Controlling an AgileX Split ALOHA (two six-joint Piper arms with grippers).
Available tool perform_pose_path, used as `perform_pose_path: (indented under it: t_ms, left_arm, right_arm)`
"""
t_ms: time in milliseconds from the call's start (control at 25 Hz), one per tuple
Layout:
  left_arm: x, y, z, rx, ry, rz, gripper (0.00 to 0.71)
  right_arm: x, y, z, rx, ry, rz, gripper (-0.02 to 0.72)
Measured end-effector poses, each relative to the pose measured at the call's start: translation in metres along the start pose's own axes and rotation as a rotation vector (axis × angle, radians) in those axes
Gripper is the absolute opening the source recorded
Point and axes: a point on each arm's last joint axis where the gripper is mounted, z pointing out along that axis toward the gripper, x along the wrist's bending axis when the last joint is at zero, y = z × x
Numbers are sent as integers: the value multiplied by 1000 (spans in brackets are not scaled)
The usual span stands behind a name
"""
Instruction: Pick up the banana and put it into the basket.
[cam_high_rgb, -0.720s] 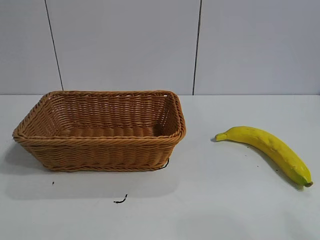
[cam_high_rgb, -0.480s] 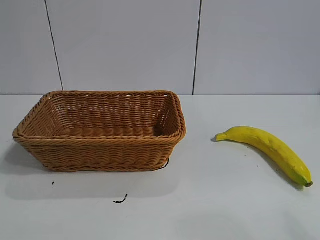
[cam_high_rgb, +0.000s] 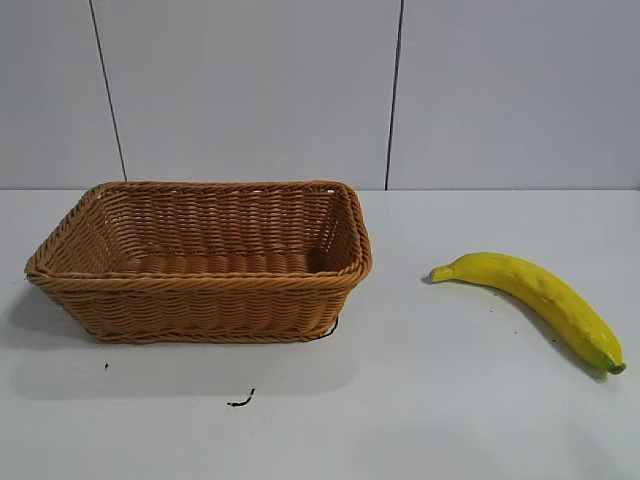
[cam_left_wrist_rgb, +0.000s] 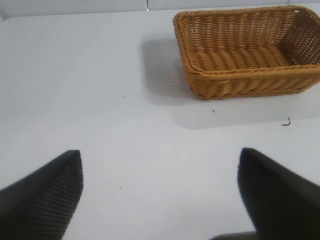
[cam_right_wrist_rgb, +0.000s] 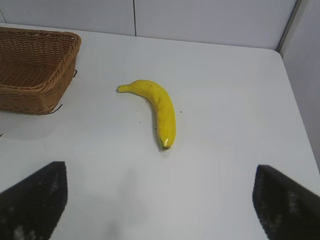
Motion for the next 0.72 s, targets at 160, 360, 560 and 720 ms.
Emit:
perform_pose_path:
  t_ms: [160,360,560,720]
  left_arm:
    - [0,0,0,0,0,0,635]
    - [0,0,0,0,0,0,635]
    - [0,0,0,0,0,0,635]
    - [0,0,0,0,0,0,635]
  right_arm:
    - [-2,32,19,128,3,11,689]
    - [-6,76,55,278,7,22,689]
    - [-10,114,103,409,13,16,689]
    - [-14,137,155,520,34,-36,689]
